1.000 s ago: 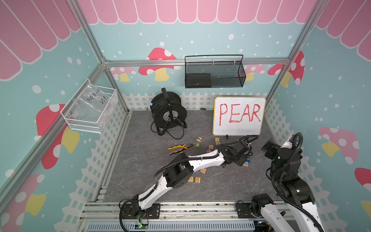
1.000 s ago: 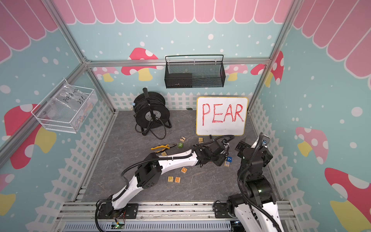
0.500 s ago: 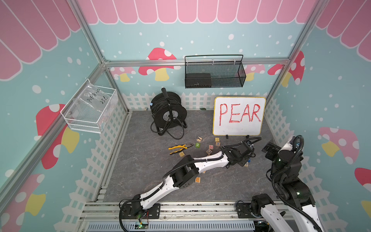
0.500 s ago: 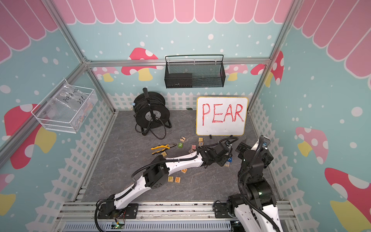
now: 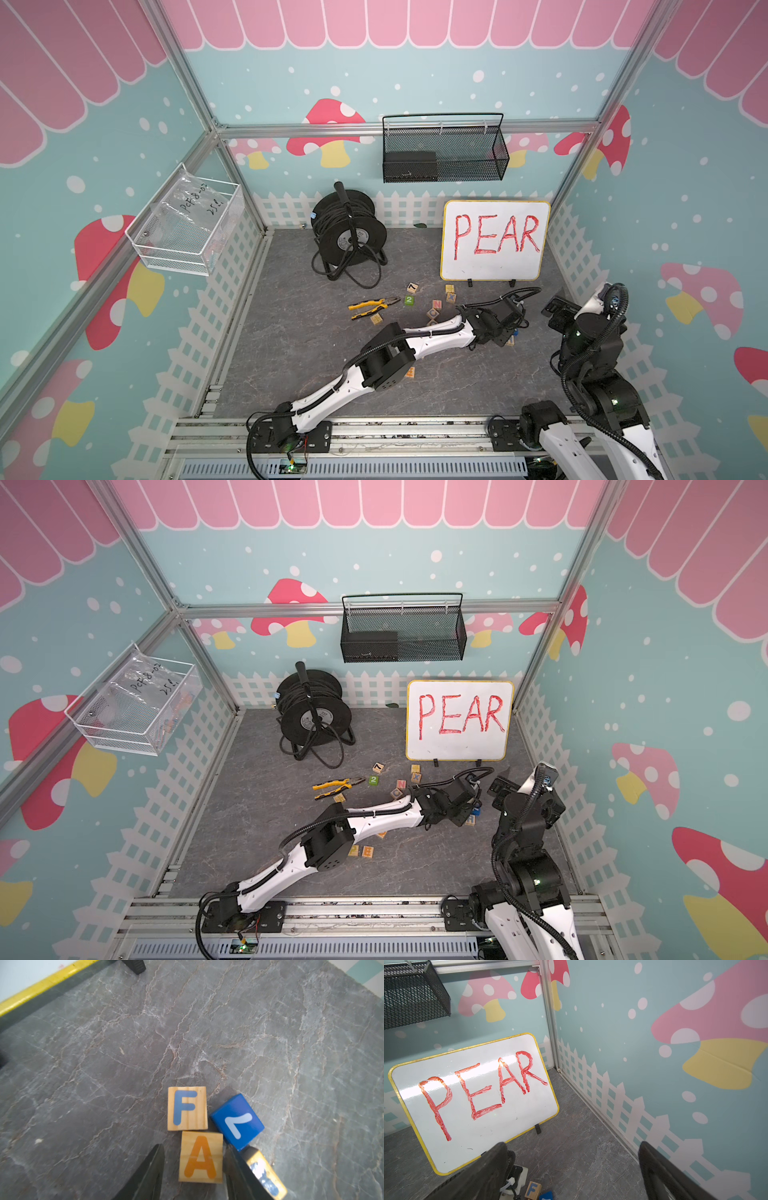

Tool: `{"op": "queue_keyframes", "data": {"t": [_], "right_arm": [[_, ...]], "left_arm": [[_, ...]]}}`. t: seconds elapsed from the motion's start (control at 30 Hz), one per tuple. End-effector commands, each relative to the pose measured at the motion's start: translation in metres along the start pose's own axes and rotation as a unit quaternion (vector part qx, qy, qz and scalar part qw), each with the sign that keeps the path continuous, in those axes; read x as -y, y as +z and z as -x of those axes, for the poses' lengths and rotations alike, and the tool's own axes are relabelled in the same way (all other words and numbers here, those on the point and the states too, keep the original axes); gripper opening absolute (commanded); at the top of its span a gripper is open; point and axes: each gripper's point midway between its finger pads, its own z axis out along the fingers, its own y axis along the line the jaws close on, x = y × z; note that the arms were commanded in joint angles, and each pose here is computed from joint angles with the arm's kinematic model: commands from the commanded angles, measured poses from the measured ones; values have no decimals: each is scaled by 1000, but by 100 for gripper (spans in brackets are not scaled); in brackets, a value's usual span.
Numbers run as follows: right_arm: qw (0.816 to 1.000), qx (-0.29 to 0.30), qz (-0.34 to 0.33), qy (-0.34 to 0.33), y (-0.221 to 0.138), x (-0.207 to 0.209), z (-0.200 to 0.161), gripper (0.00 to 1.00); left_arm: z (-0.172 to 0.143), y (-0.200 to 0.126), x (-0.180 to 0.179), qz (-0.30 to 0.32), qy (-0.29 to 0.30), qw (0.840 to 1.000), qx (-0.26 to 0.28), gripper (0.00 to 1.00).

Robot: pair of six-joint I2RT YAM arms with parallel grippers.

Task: Spell the uppercase word “pear” with letter blocks
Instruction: Pick up the letter block from the center of the board.

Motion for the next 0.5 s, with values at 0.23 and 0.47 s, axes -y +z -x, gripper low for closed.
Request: {"op": "queue_keyframes", "data": {"t": [0.23, 0.47], "right_arm": [[1000, 13, -6, 0, -1, 4, 2, 100], [1000, 14, -4, 0, -1, 3, 1, 100]], "left_arm": [[-16, 13, -1, 15, 2, 1000, -16, 41], [-7, 4, -2, 17, 3, 1000, -9, 34]]}}
